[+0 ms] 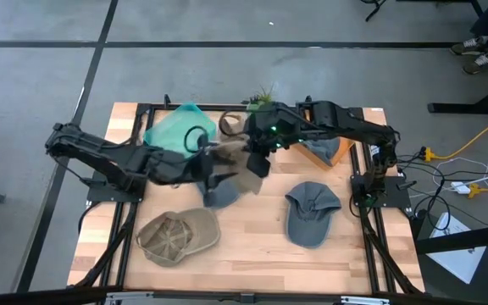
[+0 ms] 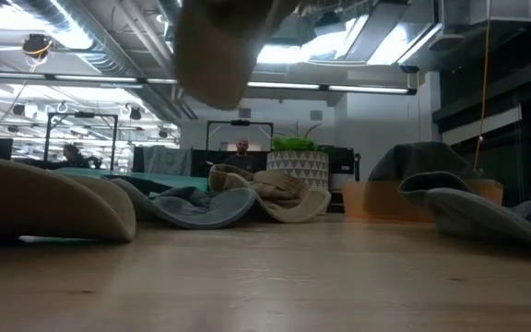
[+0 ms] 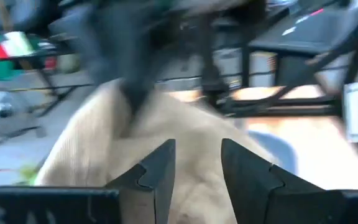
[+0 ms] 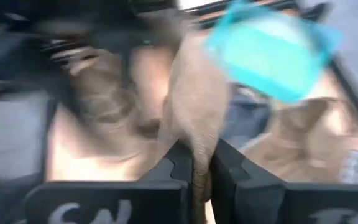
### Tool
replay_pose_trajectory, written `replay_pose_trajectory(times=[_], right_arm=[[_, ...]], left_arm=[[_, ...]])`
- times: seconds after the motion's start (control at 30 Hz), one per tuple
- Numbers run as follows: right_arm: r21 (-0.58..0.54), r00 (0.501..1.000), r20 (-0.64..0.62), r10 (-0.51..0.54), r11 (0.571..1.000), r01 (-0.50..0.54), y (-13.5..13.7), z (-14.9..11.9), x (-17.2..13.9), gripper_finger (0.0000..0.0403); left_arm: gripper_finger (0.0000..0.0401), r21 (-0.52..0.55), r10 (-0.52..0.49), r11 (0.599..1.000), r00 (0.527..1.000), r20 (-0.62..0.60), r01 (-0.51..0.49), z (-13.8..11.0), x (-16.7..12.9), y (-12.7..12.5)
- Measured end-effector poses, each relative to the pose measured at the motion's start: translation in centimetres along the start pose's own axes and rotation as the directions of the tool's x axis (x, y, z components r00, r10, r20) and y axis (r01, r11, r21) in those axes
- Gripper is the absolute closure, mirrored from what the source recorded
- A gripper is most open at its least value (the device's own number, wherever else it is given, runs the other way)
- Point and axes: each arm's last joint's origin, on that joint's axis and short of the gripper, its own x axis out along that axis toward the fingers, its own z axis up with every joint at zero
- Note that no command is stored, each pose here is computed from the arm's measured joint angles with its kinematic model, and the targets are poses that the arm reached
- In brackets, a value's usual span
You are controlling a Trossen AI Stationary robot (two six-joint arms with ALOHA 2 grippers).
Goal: Pick & Place hat
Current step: Put the bottom right brown cap into the green bin
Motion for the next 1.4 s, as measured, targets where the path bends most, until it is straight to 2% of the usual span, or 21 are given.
replay_pose_trajectory(times=[0.1,0.3,0.4,0.57,0.7,0.87,1.07,1.2,1.33,1.4], right_arm=[[-0.016,0.999,-0.003,-0.039,0.999,0.039,-0.2,-0.1,0.1,0.037],[-0.035,0.999,-0.003,-0.047,0.998,0.047,0.0,-0.1,0.0,0.0377],[-0.053,0.999,0.005,-0.046,0.998,0.046,0.2,-0.1,0.0,0.0374],[-0.069,1.0,0.017,-0.019,0.997,0.02,1.1,-0.1,-0.1,0.0374],[-0.079,0.999,0.034,-0.008,0.997,0.01,1.5,-0.1,-0.1,0.0377],[-0.083,0.999,0.038,-0.038,0.996,0.041,1.7,-0.2,-0.2,0.037],[-0.09,0.999,0.037,-0.036,0.995,0.039,2.0,-0.3,-0.2,0.0377],[-0.077,0.999,0.038,-0.038,0.996,0.04,2.0,-0.3,-0.2,0.0371],[-0.052,0.999,0.038,-0.038,0.998,0.04,2.0,-0.3,-0.2,0.0346],[-0.051,0.999,0.038,-0.035,0.998,0.037,2.0,-0.3,-0.2,0.0339]], left_arm=[[0.0277,-0.035,-0.043,0.998,0.998,0.034,0.045,0.5,-1.2,-0.5],[0.0277,-0.006,0.022,1.0,0.995,0.098,-0.022,1.3,-2.2,-0.4],[0.0278,0.023,0.082,0.996,0.99,0.112,-0.085,1.5,-1.9,-0.1],[0.0277,-0.026,0.141,0.99,0.98,0.141,-0.139,1.7,-0.2,1.0],[0.0271,-0.033,0.164,0.986,0.981,0.106,-0.161,1.2,0.9,1.9],[0.0264,-0.097,0.084,0.992,0.996,0.041,-0.079,0.4,1.4,2.4],[0.0266,-0.077,0.101,0.991,0.992,-0.072,-0.106,-0.7,1.4,2.5],[0.0303,-0.008,0.16,0.987,0.985,-0.071,-0.161,-0.7,1.4,2.6],[0.0381,0.028,0.2,0.98,0.978,-0.066,-0.198,-0.7,1.4,2.7],[0.039,0.032,0.217,0.976,0.974,-0.066,-0.216,-0.7,1.4,2.8]])
